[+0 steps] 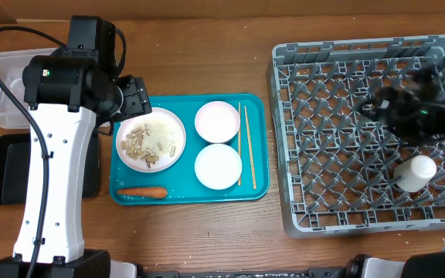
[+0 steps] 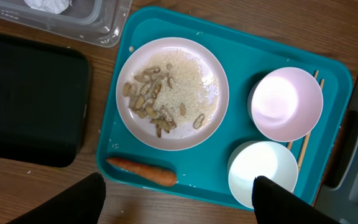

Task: Sort waste into correct bins and load items into the dishwasher
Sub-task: 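Retract the left arm to rest and move the right gripper to the tray, then grasp the white bowl on the tray rim with the right gripper, then carry the white bowl into the dish rack and release it, then grasp the pink-rimmed bowl on the tray with the right gripper, then place the pink-rimmed bowl in the dish rack with the right gripper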

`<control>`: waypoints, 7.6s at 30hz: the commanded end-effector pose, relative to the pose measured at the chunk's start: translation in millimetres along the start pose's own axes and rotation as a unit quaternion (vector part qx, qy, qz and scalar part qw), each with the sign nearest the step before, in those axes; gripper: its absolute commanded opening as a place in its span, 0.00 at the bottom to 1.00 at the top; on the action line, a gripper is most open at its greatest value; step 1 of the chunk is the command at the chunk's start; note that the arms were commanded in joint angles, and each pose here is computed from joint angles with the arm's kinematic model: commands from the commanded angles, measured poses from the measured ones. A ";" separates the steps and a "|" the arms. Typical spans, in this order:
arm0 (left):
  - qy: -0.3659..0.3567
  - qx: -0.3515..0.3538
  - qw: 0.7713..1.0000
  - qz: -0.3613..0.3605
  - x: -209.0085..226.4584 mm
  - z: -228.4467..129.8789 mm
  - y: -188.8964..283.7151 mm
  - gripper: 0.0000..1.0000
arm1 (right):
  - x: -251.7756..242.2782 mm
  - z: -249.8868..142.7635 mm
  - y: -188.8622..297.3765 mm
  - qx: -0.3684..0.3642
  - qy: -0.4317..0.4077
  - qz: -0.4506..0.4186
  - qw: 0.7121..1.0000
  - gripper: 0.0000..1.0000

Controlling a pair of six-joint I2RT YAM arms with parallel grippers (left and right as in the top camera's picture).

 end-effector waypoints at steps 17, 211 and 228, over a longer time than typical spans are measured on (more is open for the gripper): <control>0.152 0.038 0.984 0.085 82.8 -11.5 1.5 1.00 | 144.2 -129.4 -165.2 0.162 0.237 -0.085 0.954 0.81; 0.143 0.031 0.986 0.074 81.0 -8.3 -0.4 1.00 | 24.7 30.0 -146.9 -0.336 -0.065 -0.538 0.770 0.06; 0.143 0.031 0.986 0.075 81.1 -8.3 -0.4 1.00 | 52.3 -9.5 -145.5 -0.210 -0.083 -0.506 0.833 0.86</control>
Point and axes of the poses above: each gripper's point midway between its finger pads, its own y axis back along the fingers, its own x axis along the line the jaws close on, z = x × y, the point moved 8 cm from there along y, back along the fingers, and after that the axes turned 12 degrees about -y, right-handed, at the moved point
